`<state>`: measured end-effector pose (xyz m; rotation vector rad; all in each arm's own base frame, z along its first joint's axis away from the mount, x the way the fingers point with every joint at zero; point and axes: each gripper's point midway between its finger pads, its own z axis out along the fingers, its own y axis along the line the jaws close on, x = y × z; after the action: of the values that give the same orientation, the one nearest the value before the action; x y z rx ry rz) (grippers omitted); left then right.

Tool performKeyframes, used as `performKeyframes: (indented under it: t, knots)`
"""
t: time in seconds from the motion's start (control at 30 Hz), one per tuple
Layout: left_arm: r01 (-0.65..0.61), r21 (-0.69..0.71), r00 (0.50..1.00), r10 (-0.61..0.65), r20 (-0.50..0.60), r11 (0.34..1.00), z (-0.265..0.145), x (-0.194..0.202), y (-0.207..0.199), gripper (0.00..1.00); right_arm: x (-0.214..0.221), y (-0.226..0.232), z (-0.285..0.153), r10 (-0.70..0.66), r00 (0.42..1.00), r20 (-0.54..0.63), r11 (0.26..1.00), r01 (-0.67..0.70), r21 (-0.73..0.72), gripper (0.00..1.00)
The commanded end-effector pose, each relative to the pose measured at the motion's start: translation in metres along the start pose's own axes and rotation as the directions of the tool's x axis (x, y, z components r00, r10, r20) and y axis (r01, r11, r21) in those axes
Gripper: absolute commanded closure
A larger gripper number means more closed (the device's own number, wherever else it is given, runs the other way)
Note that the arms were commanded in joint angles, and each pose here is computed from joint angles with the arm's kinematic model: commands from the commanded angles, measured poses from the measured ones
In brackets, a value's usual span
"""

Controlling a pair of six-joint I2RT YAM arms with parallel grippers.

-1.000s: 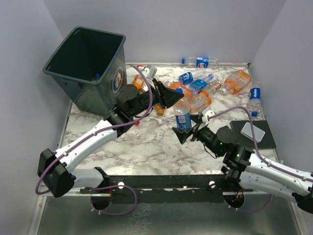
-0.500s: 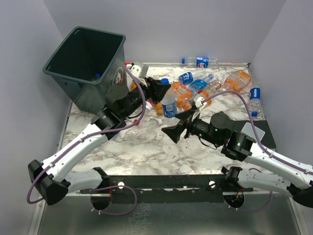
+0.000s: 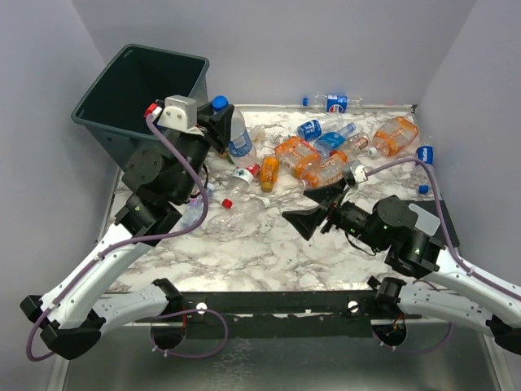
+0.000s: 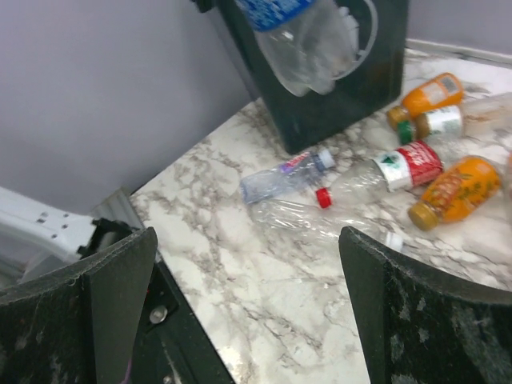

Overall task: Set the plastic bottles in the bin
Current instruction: Place the plastic bottle in the trash bin.

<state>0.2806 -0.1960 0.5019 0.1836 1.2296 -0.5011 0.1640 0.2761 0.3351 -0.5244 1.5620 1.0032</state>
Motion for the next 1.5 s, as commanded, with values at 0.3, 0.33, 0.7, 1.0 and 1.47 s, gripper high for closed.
performKeyframes:
  t: [0.3, 0.33, 0.7, 1.0, 1.47]
  knots:
    - [-0.119, -0.350, 0.969, 0.186, 0.163, 0.929, 0.013, -0.090, 0.055, 1.00, 0.070, -0.080, 0.004, 0.066, 0.996, -0.057, 0.926, -0.040, 0.377, 0.00]
    - [-0.130, -0.365, 0.968, 0.197, 0.153, 0.922, 0.018, -0.091, 0.056, 1.00, 0.076, -0.080, 0.006, 0.073, 0.995, -0.067, 0.925, -0.043, 0.377, 0.00]
    - [-0.132, -0.599, 0.943, 0.287, 0.170, 0.790, 0.028, -0.127, 0.106, 1.00, 0.103, -0.082, -0.001, 0.131, 0.989, -0.068, 0.928, -0.098, 0.360, 0.00]
    - [-0.118, -0.747, 0.927, 0.341, 0.153, 0.655, 0.014, -0.117, 0.154, 1.00, 0.104, -0.099, -0.014, 0.104, 0.994, -0.043, 0.900, -0.076, 0.429, 0.00]
    - [-0.184, -0.870, 0.976, 0.188, -0.107, 0.458, 0.017, 0.008, 0.266, 1.00, 0.114, -0.119, -0.042, 0.130, 0.991, -0.035, 0.842, -0.091, 0.532, 0.00]
